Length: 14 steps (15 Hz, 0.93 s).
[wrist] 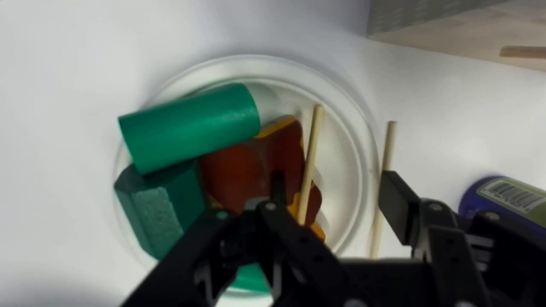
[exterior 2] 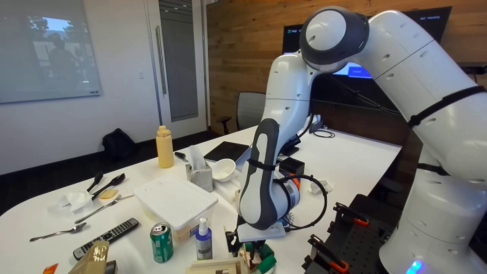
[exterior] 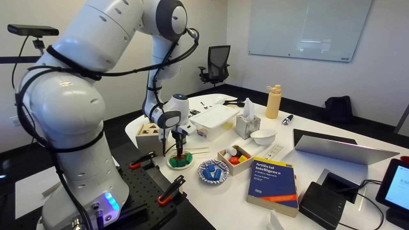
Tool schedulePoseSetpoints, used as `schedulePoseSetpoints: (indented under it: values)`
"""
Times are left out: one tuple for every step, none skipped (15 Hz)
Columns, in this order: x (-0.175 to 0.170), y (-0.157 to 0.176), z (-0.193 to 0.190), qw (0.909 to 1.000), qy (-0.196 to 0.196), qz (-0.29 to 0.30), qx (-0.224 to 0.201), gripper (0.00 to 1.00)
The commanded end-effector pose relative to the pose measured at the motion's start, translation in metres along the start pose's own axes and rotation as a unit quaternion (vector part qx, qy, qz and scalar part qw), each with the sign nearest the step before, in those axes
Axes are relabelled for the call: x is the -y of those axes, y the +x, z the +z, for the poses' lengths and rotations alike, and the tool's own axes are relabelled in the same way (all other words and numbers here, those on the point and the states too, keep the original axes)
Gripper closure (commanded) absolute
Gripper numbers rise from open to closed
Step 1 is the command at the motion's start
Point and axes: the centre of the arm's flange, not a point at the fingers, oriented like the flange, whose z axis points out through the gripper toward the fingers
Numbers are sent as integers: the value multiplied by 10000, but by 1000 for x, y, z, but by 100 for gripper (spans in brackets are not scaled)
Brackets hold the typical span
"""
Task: Use the chopstick to stir in the bowl
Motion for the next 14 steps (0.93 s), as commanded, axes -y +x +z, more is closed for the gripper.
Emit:
schedulePoseSetpoints:
  values:
    - [5, 0, -17, 9998, -2, -56, -214, 9]
    - [6, 1, -21, 9997, 3, -77, -250, 2]
    - [8, 3, -28, 9994, -11, -109, -317, 0]
    - [11, 4, -36, 9991, -14, -139, -391, 0]
    - [14, 6, -43, 9987, -20, -185, -477, 0]
    - [20, 8, -54, 9978, -77, -259, -601, 0]
    - [25, 9, -64, 9969, -112, -315, -713, 0]
    - [31, 10, -75, 9957, -158, -378, -827, 0]
    - [36, 9, -84, 9945, -192, -444, -934, 0]
    - [40, 8, -94, 9932, -260, -488, -1020, 0]
    - [43, 7, -101, 9922, -283, -535, -1090, 0]
    - [46, 5, -109, 9909, -311, -593, -1166, 0]
    - [48, 4, -113, 9897, -340, -647, -1229, 0]
    - [49, 3, -118, 9888, -366, -682, -1278, 0]
